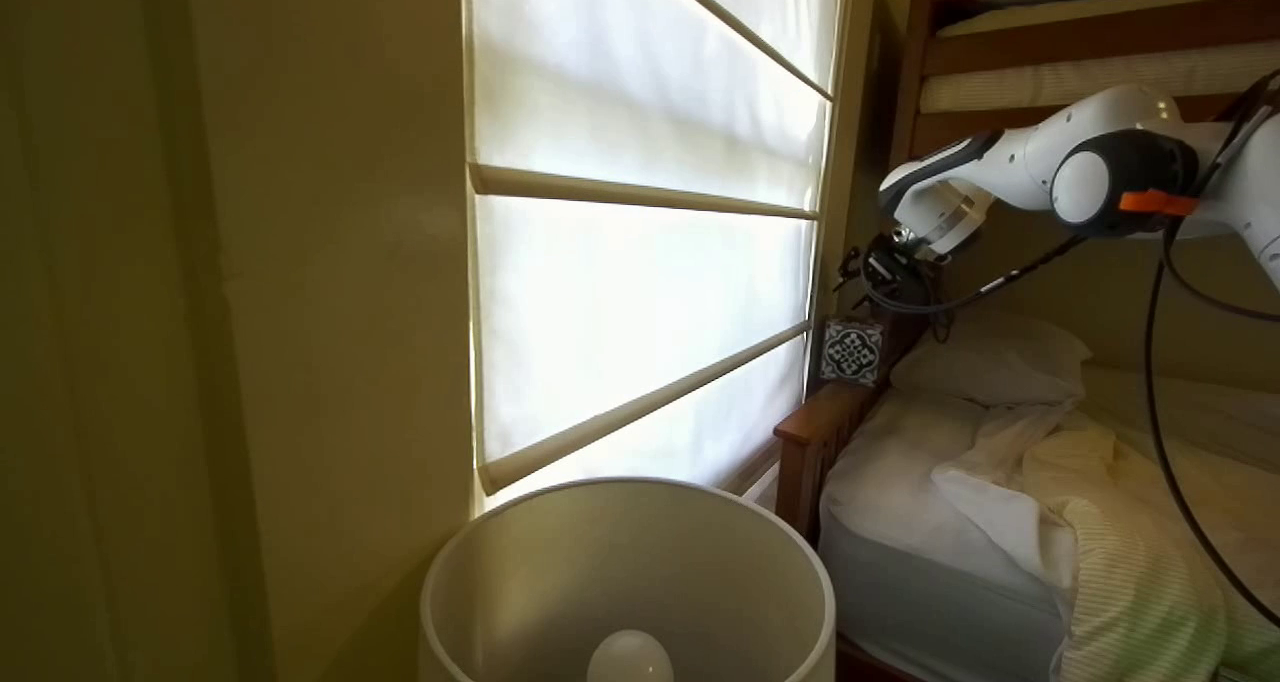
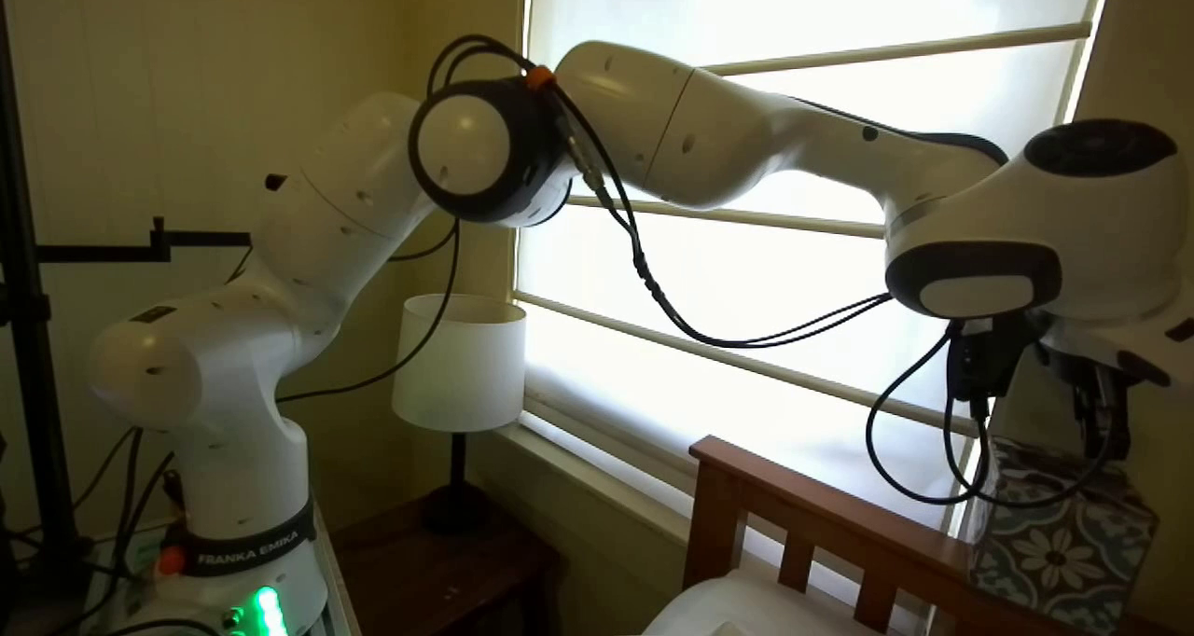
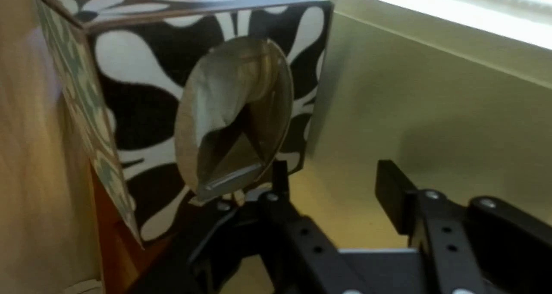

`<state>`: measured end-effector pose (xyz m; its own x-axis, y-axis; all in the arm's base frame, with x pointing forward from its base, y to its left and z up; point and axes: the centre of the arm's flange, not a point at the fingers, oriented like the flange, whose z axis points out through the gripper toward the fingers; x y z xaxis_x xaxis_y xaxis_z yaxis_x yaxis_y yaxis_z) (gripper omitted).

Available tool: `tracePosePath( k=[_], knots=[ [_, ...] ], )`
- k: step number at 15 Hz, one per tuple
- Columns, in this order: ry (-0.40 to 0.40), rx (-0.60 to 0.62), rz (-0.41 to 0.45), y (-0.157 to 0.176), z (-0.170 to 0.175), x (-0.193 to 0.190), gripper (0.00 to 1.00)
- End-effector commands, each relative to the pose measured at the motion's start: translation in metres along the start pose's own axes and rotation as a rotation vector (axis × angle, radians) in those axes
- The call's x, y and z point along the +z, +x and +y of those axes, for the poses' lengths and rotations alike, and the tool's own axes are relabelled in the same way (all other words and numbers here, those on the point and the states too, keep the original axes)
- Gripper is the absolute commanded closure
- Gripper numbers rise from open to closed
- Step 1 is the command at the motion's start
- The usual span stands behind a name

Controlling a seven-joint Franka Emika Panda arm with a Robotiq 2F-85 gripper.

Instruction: Put the tissue box on the headrest of the bottom bed.

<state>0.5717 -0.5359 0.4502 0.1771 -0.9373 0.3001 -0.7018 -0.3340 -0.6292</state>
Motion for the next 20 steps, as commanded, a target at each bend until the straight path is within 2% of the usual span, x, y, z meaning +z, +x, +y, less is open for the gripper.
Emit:
tracePosePath(
  k=[1,2,3,5,9,10,13,17,19,20],
  knots=[
    [0.030,-0.003,0.025,0.009,-0.006,-0.002,0.12],
    [0.034,-0.004,0.031,0.009,-0.007,-0.005,0.05],
    [0.035,-0.006,0.039,0.009,-0.008,-0.009,0.01],
    [-0.013,0.005,0.035,0.004,-0.008,-0.022,0.00],
    [-0.165,-0.013,0.009,-0.010,0.011,-0.083,0.00],
    [-0.227,-0.026,-0.004,-0.013,0.019,-0.099,0.00],
    [-0.353,-0.131,-0.077,-0.032,0.049,-0.146,0.00],
    [-0.452,-0.292,-0.201,-0.063,0.075,-0.203,0.00],
    [-0.483,-0.337,-0.210,-0.072,0.082,-0.219,0.00],
    [-0.463,-0.285,-0.190,-0.035,0.072,-0.192,0.00]
  ],
)
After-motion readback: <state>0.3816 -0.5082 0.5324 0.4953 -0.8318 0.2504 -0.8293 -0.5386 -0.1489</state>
